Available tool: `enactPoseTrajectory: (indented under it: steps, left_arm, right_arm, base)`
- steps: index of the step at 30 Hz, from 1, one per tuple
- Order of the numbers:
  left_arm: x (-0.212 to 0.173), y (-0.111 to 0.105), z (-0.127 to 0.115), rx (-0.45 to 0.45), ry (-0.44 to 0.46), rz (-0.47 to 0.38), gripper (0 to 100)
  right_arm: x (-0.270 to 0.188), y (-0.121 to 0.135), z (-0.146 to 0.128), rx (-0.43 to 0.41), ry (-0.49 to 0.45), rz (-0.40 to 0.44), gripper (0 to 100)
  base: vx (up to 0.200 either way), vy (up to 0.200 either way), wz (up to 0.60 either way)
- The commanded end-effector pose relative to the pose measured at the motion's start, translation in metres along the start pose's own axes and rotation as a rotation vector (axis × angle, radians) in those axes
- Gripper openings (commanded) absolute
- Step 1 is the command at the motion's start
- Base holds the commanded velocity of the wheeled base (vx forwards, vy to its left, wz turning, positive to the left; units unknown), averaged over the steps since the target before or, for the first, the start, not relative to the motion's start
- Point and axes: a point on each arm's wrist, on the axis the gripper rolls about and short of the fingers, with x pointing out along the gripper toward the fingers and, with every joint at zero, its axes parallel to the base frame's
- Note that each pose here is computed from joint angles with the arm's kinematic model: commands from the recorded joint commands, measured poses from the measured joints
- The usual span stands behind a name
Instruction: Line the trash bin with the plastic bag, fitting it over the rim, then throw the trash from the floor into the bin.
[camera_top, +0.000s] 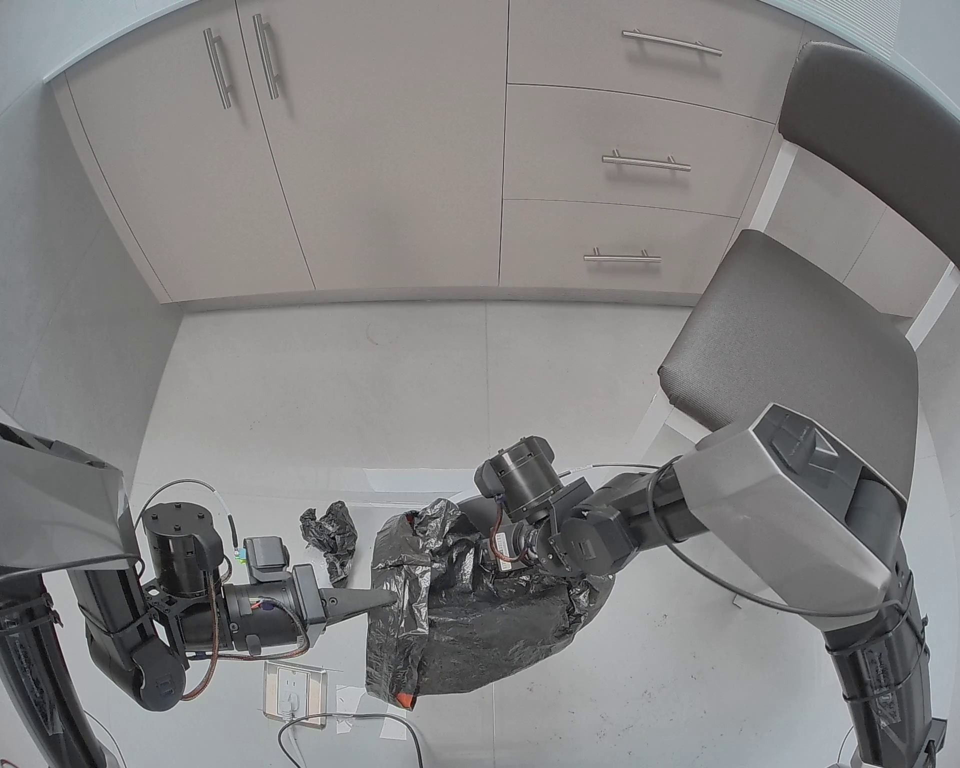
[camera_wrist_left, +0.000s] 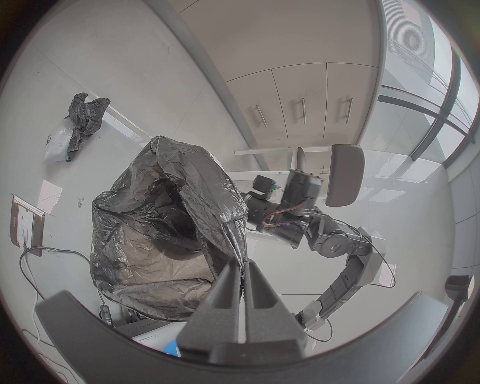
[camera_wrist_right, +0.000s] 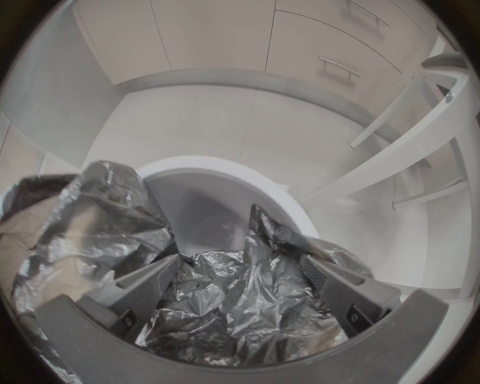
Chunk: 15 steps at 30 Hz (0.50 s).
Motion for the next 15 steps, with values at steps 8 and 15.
enactPoseTrajectory:
  steps: [8,15]
  left_arm:
    - [0.0,0.0,0.0,-0.001,0.0,0.0,0]
    - [0.002,0.0,0.002,0.006,-0.022,0.01,0]
  right_arm:
    - [-0.032,-0.003,0.022,0.03,-0.064,0.015,100]
    - [-0.101,-0.026,0.04,0.073,-0.136,0.036,100]
  base:
    - [0.0,0.0,0.0]
    - [0.0,0.0,0.0]
